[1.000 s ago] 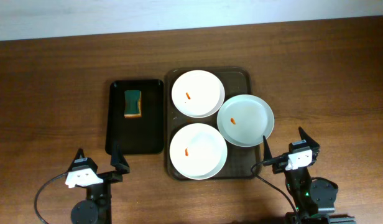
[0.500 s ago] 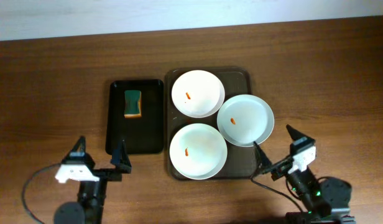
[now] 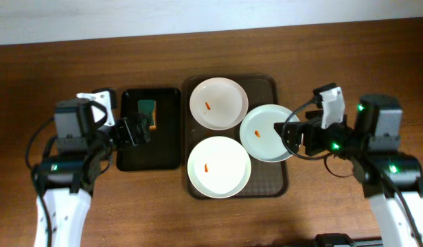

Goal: Clean dirty plates on tray and stack at the side

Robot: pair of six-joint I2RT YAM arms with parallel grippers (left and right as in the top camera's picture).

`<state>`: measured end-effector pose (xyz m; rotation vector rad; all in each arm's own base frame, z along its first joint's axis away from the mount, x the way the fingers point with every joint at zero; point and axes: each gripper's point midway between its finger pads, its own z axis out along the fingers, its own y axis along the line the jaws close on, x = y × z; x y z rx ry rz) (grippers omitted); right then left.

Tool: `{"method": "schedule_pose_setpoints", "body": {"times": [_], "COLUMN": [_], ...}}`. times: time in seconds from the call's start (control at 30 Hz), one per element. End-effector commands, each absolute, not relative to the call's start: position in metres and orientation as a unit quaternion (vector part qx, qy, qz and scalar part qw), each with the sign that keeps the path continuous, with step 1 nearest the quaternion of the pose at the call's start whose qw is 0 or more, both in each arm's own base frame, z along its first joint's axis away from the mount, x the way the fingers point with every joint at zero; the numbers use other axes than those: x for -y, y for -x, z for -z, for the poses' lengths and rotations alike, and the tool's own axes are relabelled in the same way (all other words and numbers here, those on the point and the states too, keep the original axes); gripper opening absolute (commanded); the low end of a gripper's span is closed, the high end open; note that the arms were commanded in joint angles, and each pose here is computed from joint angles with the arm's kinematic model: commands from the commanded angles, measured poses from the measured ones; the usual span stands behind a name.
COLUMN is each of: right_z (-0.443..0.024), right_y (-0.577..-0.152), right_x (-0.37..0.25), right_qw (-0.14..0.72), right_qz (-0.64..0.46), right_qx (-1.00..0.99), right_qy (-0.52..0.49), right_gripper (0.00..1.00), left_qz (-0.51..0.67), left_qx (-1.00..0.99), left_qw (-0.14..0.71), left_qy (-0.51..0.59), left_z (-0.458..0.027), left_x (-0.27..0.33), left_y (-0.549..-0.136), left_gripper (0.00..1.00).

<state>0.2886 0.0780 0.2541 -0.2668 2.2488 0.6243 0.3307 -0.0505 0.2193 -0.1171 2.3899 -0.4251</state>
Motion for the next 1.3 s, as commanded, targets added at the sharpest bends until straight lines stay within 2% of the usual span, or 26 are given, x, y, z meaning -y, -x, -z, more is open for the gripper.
{"method": "schedule_pose_setpoints", "body": {"times": [0.0,0.07,0.1,0.13,0.2,0.27,0.33,0.37,0.4,0.57,0.63,0.7,0.8,0.87,0.9,0.93,0.97,1.03,1.07,1.13,1.2,1.27], "right_z": [-0.217,-0.195,-0.194,-0.196,-0.200,-0.202,-0.205,-0.207,-0.209,-0.219,-0.218,-0.218,-0.218,-0.218,-0.218,-0.218,-0.218,-0.218,-0.218,-0.218,-0.218,-0.218], "right_y": [-0.300,-0.304,-0.307,-0.311,-0.316,-0.319,-0.321,-0.321,-0.323,-0.331,-0.330,-0.330,-0.330,-0.331,-0.331,-0.330,-0.330,-0.330,-0.331,-0.330,-0.330,-0.330], "right_x": [-0.077,-0.062,-0.062,-0.062,-0.066,-0.073,-0.084,-0.096,-0.103,-0.118,-0.118,-0.118,-0.118,-0.118,-0.118,-0.118,-0.118,-0.118,-0.118,-0.118,-0.118,-0.118], "right_qw": [0.301,0.241,0.234,0.237,0.249,0.255,0.262,0.268,0.275,0.302,0.299,0.299,0.299,0.299,0.299,0.299,0.299,0.299,0.299,0.299,0.299,0.298], "right_qz": [-0.253,-0.208,-0.209,-0.210,-0.214,-0.217,-0.221,-0.225,-0.227,-0.234,-0.234,-0.234,-0.234,-0.234,-0.234,-0.234,-0.234,-0.234,-0.234,-0.234,-0.234,-0.235], "right_qx": [-0.917,-0.947,-0.948,-0.947,-0.943,-0.940,-0.936,-0.932,-0.928,-0.915,-0.916,-0.916,-0.916,-0.916,-0.916,-0.916,-0.916,-0.916,-0.916,-0.916,-0.916,-0.916], "right_qy": [0.068,0.046,0.045,0.043,0.049,0.060,0.080,0.098,0.110,0.132,0.131,0.131,0.131,0.131,0.131,0.131,0.131,0.131,0.131,0.131,0.131,0.130], "right_gripper": [0.95,0.93,0.89,0.85,0.77,0.70,0.69,0.69,0.69,0.69,0.69,0.69,0.69,0.69,0.69,0.69,0.69,0.69,0.69,0.69,0.69,0.69], "left_qz": [0.174,0.126,0.083,0.038,0.012,0.009,0.009,0.008,0.007,-0.031,-0.027,0.003,0.020,-0.006,-0.009,-0.009,-0.010,-0.013,-0.013,-0.016,-0.019,-0.017], "left_qx": [-0.942,-0.955,-0.959,-0.961,-0.965,-0.968,-0.968,-0.969,-0.970,-0.979,-0.984,-0.986,-0.990,-0.988,-0.988,-0.987,-0.988,-0.990,-0.991,-0.993,-0.995,-0.996], "left_qw": [0.287,0.267,0.270,0.269,0.257,0.248,0.245,0.243,0.239,0.196,0.171,0.165,0.136,0.148,0.153,0.153,0.148,0.135,0.127,0.113,0.096,0.089], "left_qy": [0.026,0.022,0.029,0.039,0.045,0.045,0.045,0.045,0.044,0.046,0.042,0.037,0.034,0.037,0.037,0.037,0.037,0.037,0.036,0.031,0.027,0.026], "left_z": [-0.185,-0.167,-0.162,-0.154,-0.131,-0.104,-0.078,-0.059,-0.049,0.001,0.015,0.006,-0.037,-0.066,-0.072,-0.072,-0.068,-0.054,-0.043,-0.021,-0.002,0.004], "left_x": [0.073,0.074,0.065,0.054,0.048,0.049,0.052,0.053,0.054,0.045,0.047,0.058,0.064,0.055,0.055,0.055,0.054,0.054,0.054,0.058,0.062,0.062], "left_y": [-0.342,-0.362,-0.377,-0.390,-0.404,-0.419,-0.435,-0.443,-0.446,-0.442,-0.433,-0.431,-0.422,-0.426,-0.427,-0.427,-0.426,-0.422,-0.422,-0.424,-0.422,-0.420], "left_gripper": [0.99,0.99,0.90,0.74,0.67,0.79,0.73,0.61,0.54,0.26,0.00,0.00,0.00,0.12,0.21,0.39,0.49,0.57,0.57,0.53,0.36,0.00]}}
